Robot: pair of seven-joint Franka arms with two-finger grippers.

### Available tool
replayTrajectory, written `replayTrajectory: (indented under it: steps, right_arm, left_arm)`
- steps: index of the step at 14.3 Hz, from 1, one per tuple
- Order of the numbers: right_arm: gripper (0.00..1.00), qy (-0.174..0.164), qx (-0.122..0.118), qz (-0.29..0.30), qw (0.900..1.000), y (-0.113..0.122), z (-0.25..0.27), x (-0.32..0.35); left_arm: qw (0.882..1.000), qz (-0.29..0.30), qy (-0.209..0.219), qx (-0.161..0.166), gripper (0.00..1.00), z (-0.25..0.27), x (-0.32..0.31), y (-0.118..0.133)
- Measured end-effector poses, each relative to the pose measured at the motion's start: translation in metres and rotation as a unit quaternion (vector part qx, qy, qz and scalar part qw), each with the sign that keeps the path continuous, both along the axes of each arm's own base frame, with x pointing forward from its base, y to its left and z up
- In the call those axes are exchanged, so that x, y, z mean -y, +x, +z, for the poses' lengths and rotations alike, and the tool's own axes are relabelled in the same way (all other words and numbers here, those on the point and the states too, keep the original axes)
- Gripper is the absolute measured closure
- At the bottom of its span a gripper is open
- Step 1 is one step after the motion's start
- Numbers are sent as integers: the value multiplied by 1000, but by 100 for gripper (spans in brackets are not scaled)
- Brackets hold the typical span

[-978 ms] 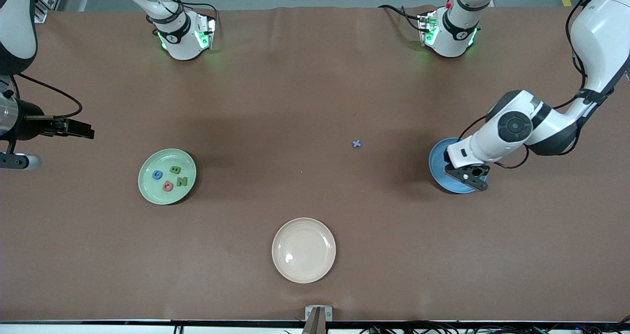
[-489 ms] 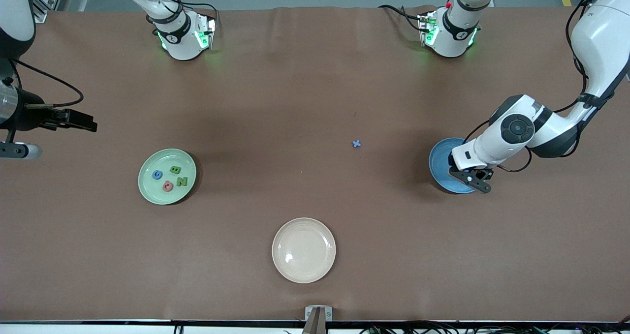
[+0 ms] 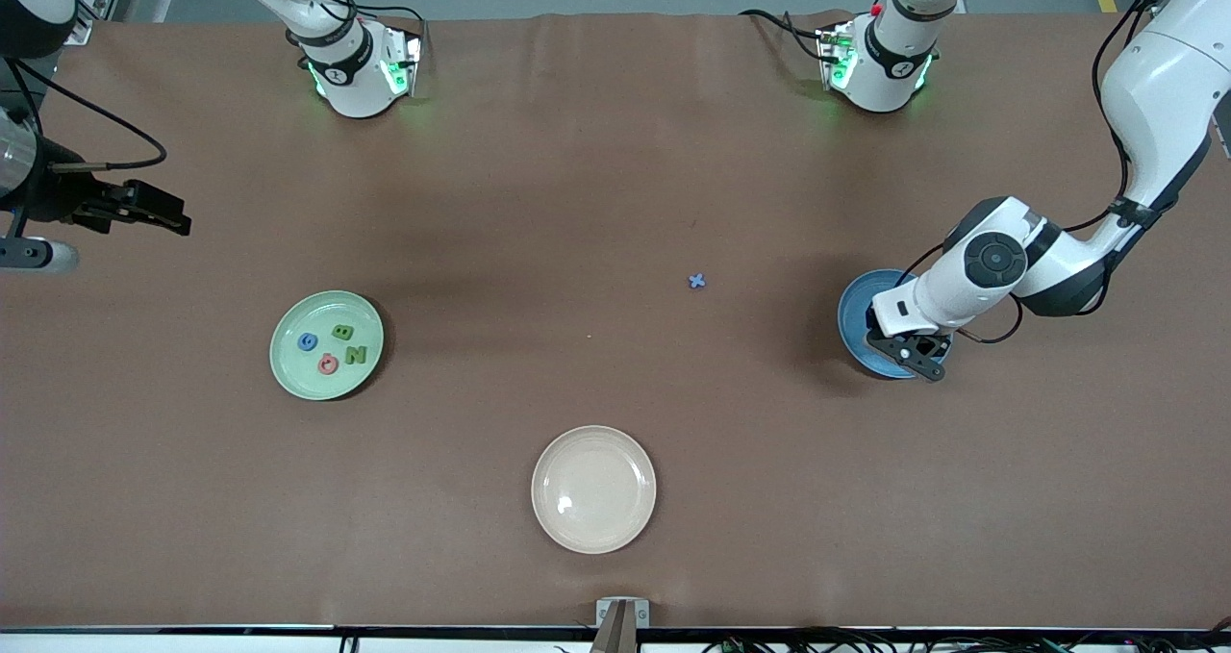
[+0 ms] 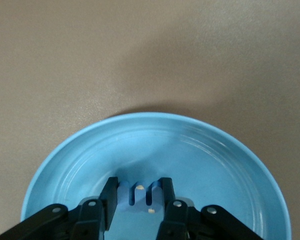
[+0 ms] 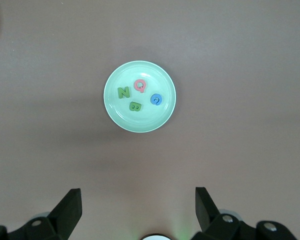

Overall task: Sort upper and lower case letters into plates
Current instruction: 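Release the blue m in the blue plate with the left gripper, then move the left gripper toward the blue lowercase x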

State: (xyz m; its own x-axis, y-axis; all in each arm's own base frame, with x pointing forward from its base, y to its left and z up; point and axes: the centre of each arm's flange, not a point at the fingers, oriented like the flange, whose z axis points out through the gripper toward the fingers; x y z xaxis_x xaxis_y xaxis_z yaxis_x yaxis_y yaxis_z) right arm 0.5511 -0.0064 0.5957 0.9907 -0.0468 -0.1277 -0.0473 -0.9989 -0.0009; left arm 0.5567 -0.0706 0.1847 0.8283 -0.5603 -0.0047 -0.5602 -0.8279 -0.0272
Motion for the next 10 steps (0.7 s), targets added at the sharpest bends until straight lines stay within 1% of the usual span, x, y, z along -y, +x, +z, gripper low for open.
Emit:
replayTrajectory:
  steps: [3,4,6,7,8,9,10]
  right_arm:
    - [0,0,6,-5,1000,-11,8,5]
    - [0,0,9,-6,1000,-14,11,6]
    - [0,0,13,-6,1000,-21,17,6]
    - [0,0,15,-6,1000,-26,20,6]
    - [0,0,17,-6,1000,-29,23,5]
    - [0,0,19,-6,1000,-32,25,5]
    - [0,0,21,-6,1000,-35,27,5]
  left_arm:
    - [1000,-5,0,1,60,0,0,1]
    - [1000,-6,0,2,55,0,-2,1]
    - [1000,-5,3,5,36,5,-4,3]
    - [1000,-6,5,6,24,11,-3,4]
    - [1000,-6,7,4,15,23,1,5]
    - [1000,-3,6,-2,6,40,8,4]
    - [1000,5,4,-12,0,59,16,4]
